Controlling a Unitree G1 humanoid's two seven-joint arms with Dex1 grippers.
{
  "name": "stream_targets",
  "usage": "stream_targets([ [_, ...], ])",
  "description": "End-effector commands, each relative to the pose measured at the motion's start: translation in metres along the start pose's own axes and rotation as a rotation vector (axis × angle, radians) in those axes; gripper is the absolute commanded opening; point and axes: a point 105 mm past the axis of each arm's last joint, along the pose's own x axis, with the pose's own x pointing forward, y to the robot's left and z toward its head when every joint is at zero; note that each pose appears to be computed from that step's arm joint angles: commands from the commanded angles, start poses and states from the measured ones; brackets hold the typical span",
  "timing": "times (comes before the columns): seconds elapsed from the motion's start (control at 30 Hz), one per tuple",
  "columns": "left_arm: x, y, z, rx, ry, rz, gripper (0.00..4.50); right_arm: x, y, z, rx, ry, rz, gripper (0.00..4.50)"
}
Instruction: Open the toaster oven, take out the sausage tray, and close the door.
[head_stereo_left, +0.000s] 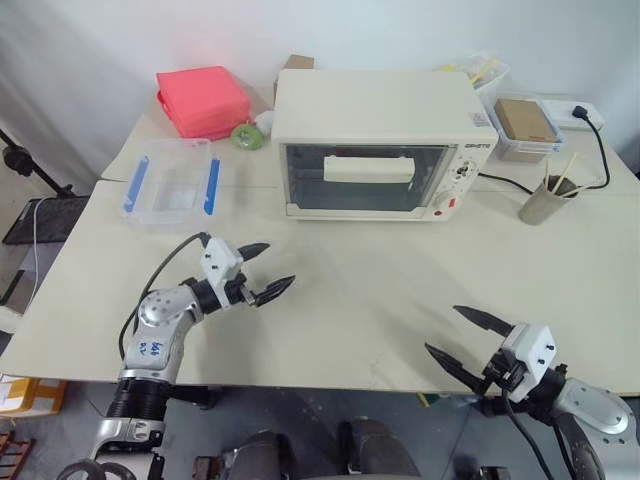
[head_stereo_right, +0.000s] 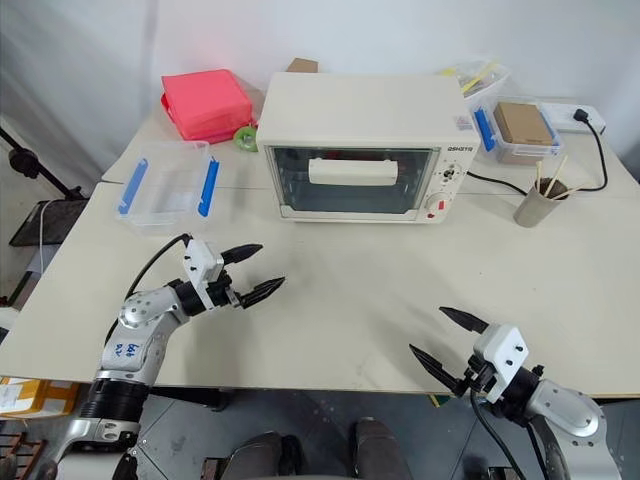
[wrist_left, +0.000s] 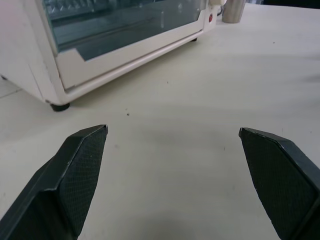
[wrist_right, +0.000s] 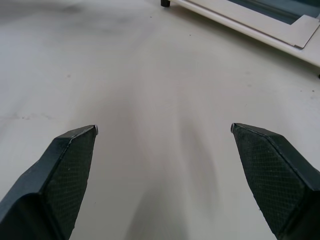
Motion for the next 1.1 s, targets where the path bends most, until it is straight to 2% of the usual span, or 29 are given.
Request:
stream_targets([
  [0.03, -0.002, 0.0, 0.009, 0.036, -0.009, -0.012, 4.47, 0.007, -0.004, 0.016, -0.007, -0.058, 0.012, 4.5],
  [0.17, -0.007, 0.002, 0.021, -0.001, -0.069, -0.003, 4.47, 0.025, -0.022, 0.037, 0.064, -0.146, -0.019, 4.5],
  [0.27, -0.019, -0.005, 0.037, -0.113, -0.137, -0.107, 4.47, 0.04, -0.033, 0.054, 0.079, -0.194, -0.006, 4.5],
  [0.33, -0.024, -0.004, 0.044, -0.13, -0.155, -0.117, 4.47, 0.05, -0.041, 0.063, 0.062, -0.208, 0.01, 4.5],
  [0.43, -0.026, -0.003, 0.05, -0.133, -0.169, -0.108, 4.47, 0.061, -0.052, 0.073, 0.064, -0.236, -0.001, 4.5],
  [0.57, -0.03, -0.01, 0.056, -0.139, -0.179, -0.102, 4.47, 0.099, -0.065, 0.098, 0.047, -0.296, 0.044, 4.5],
  [0.7, -0.029, -0.012, 0.056, -0.148, -0.185, -0.088, 4.47, 0.118, -0.078, 0.113, 0.037, -0.352, 0.027, 4.5],
  [0.93, -0.028, -0.015, 0.055, -0.163, -0.186, -0.073, 4.47, 0.139, -0.066, 0.133, -0.002, -0.425, 0.116, 4.5],
  [1.1, -0.033, -0.008, 0.052, -0.191, -0.188, -0.016, 4.47, 0.132, -0.045, 0.136, -0.083, -0.454, 0.199, 4.5],
])
